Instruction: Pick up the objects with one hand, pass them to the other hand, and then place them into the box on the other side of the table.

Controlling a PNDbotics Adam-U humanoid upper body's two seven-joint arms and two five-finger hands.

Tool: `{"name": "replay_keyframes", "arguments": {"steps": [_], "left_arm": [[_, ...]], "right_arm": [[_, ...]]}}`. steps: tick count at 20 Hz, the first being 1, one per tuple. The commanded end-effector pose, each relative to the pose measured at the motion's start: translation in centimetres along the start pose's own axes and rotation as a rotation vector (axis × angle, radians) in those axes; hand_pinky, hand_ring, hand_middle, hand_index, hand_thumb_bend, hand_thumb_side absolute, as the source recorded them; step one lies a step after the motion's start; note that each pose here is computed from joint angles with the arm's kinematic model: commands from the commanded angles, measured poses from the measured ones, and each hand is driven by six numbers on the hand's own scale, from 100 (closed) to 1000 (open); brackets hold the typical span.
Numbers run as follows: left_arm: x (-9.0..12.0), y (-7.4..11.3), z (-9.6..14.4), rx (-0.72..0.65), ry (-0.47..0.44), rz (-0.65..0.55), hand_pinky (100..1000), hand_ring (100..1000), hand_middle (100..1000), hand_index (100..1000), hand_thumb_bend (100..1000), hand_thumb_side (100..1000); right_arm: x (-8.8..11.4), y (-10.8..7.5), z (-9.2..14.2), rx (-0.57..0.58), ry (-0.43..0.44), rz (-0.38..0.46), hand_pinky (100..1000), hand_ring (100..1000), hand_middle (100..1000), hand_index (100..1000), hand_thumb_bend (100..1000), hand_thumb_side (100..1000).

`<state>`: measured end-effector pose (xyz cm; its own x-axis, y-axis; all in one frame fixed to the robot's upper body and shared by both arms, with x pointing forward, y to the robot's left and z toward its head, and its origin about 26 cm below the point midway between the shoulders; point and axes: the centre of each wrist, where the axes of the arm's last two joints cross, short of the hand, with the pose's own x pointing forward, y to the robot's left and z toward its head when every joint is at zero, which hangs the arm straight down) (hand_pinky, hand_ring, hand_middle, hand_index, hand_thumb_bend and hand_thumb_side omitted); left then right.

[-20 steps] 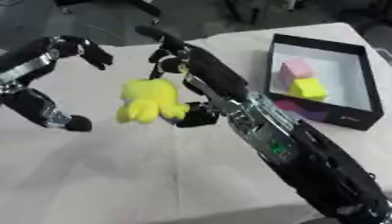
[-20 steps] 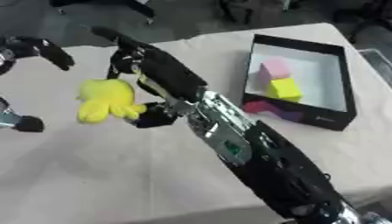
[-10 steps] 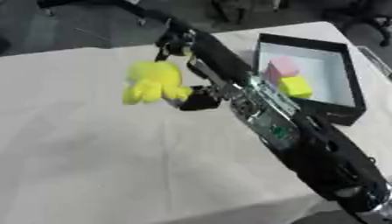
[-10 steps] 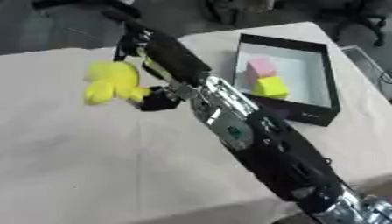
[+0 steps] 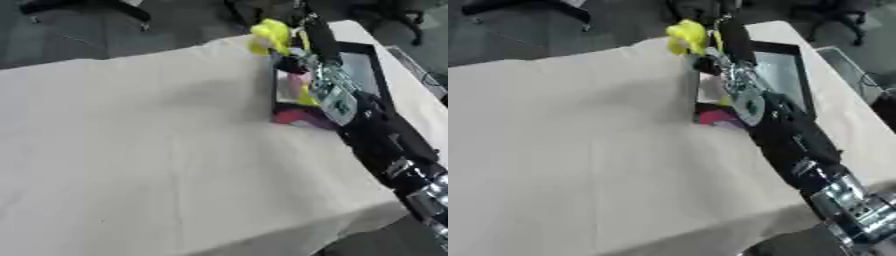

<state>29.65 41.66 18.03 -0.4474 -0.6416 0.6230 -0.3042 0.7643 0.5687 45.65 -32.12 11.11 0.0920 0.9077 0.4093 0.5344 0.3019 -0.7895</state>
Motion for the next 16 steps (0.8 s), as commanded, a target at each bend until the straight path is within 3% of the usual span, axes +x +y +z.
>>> {"name": "replay_keyframes", "arguments": {"steps": [1,2,5,9,13,16], "left_arm": [[0.5,0.9,0.6,0.085,0.019,-0.005,696,619,618,794,541,576],[0.3,0.9,1.0,0.106,0.041,0.002,695,617,616,793,539,577],[-0.1,0.7,1.8,0.151,0.090,0.025,694,614,613,792,535,577],[-0.6,0.2,2.2,0.165,0.132,0.051,694,613,611,791,530,581],[-0.8,0.0,2.2,0.167,0.149,0.065,693,612,608,790,523,583],[-0.9,-0.2,2.1,0.172,0.159,0.076,692,610,604,788,518,584]], "right_arm": [[-4.1,-1.2,-1.3,-0.093,0.170,0.116,814,730,1000,551,489,227],[-5.0,-1.2,-1.3,-0.094,0.220,0.151,833,755,1000,715,654,340],[-6.3,-2.2,-1.8,-0.125,0.304,0.216,852,775,1000,896,839,382],[-6.3,-4.6,-2.7,-0.246,0.313,0.241,858,785,1000,915,877,390],[-4.9,-7.1,-3.3,-0.356,0.241,0.280,871,802,1000,930,904,435],[-3.1,-8.8,-3.2,-0.427,0.160,0.280,860,792,1000,916,870,463]]}}
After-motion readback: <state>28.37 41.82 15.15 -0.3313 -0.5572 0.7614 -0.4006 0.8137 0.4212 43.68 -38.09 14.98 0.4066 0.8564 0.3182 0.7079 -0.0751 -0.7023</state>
